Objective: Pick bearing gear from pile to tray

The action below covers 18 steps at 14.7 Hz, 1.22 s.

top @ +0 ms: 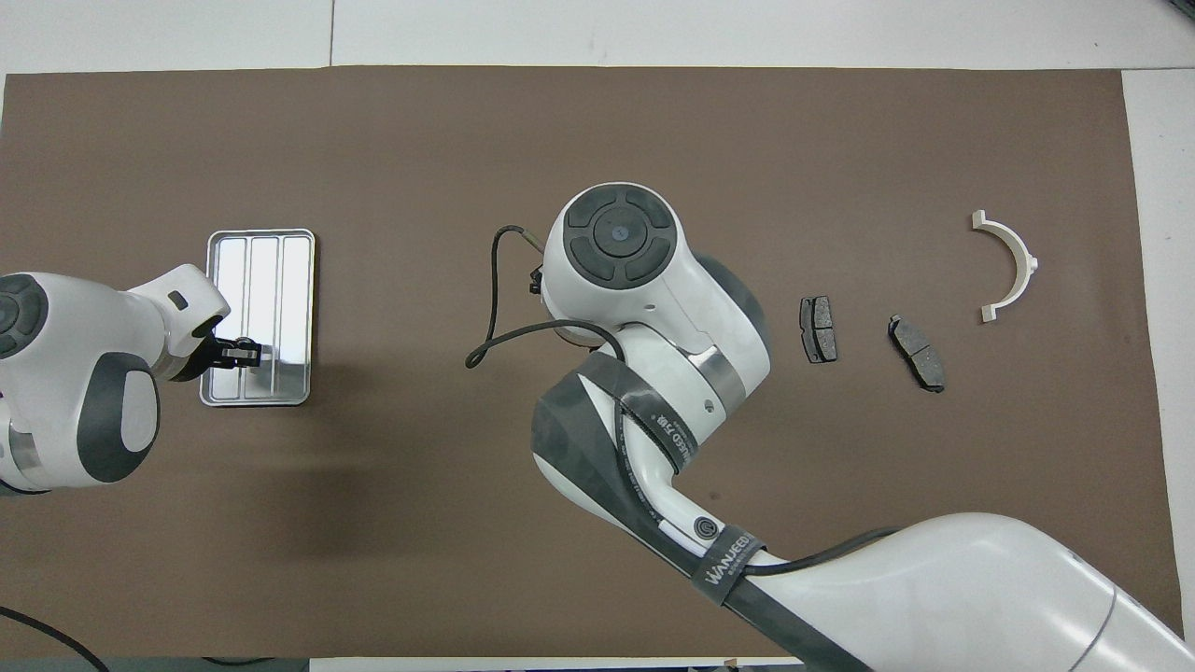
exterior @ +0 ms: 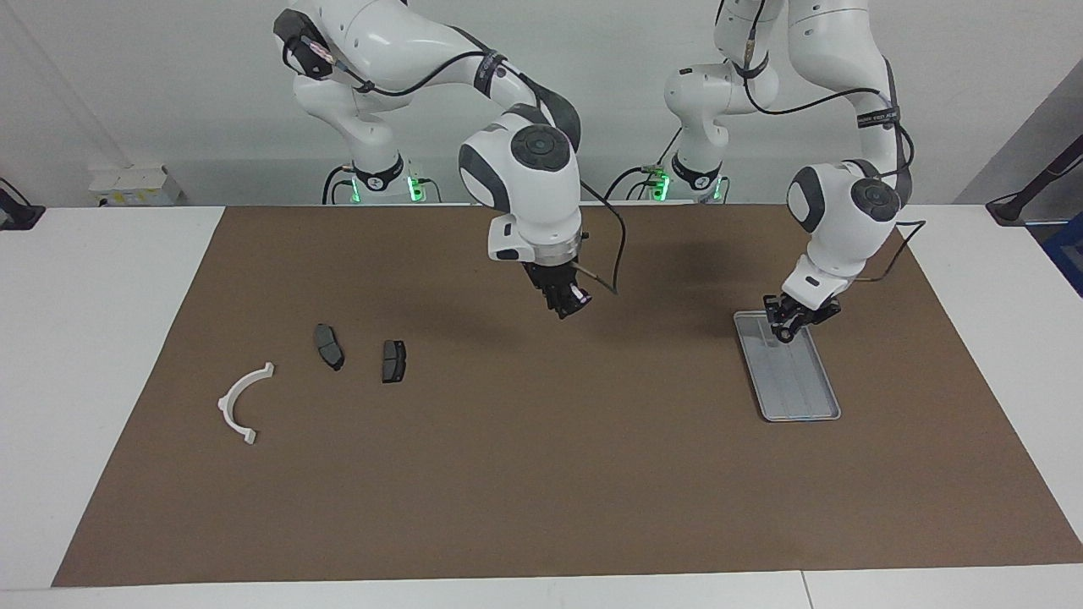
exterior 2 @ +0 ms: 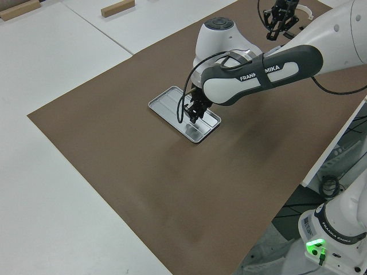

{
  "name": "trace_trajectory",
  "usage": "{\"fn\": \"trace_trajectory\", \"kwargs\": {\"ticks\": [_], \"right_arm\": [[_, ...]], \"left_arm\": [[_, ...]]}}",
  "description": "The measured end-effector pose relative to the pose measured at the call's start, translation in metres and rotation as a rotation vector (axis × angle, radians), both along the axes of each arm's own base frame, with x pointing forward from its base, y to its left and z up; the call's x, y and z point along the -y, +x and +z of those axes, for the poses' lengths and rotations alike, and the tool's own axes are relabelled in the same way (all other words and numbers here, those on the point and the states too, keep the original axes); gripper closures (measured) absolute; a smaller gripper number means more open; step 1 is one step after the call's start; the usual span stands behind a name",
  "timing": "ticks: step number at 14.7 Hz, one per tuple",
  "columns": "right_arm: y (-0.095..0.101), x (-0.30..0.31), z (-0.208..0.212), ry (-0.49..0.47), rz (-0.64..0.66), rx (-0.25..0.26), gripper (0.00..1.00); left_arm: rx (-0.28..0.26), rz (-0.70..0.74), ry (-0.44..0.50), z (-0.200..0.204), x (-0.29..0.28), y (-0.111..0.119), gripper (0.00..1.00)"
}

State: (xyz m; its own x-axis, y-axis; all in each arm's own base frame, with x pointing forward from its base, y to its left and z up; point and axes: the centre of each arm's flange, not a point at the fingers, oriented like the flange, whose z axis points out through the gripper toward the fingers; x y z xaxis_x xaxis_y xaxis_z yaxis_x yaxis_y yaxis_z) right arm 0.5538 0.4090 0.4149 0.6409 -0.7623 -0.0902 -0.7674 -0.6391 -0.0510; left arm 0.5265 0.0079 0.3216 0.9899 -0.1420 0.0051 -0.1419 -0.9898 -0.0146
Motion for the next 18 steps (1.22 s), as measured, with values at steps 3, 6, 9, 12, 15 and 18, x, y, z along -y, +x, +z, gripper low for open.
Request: {"fn": "trace_trajectory", "kwargs": {"ticks": [3,6,9,12,15,18], "right_arm": [[-0.009,-0.029,-0.044,-0.045,-0.018,0.045,0.76],[-0.010,-0.048,-0.102,-0.037,-0.012,0.059,0.76],[0.001,-0.041,-0.121,-0.030,-0.019,0.069,0.76],[0.005,-0.040,-0.119,-0.009,-0.033,0.086,0.76],[0.004,-0.039,-0.124,0.006,-0.057,0.092,0.72],[0.005,-0.036,-0.128,-0.004,-0.055,0.094,0.40]], "left_arm": [[-0.004,0.013,0.000,-0.007,0.005,-0.004,0.66],[0.008,0.023,-0.001,-0.015,0.016,-0.006,0.66],[0.003,0.027,-0.001,-0.020,0.018,-0.007,0.66],[0.002,0.027,-0.001,-0.020,0.018,-0.007,0.66],[-0.002,0.027,-0.001,-0.021,0.018,-0.007,0.59],[-0.027,0.021,0.001,-0.018,0.018,-0.006,0.27]]}}
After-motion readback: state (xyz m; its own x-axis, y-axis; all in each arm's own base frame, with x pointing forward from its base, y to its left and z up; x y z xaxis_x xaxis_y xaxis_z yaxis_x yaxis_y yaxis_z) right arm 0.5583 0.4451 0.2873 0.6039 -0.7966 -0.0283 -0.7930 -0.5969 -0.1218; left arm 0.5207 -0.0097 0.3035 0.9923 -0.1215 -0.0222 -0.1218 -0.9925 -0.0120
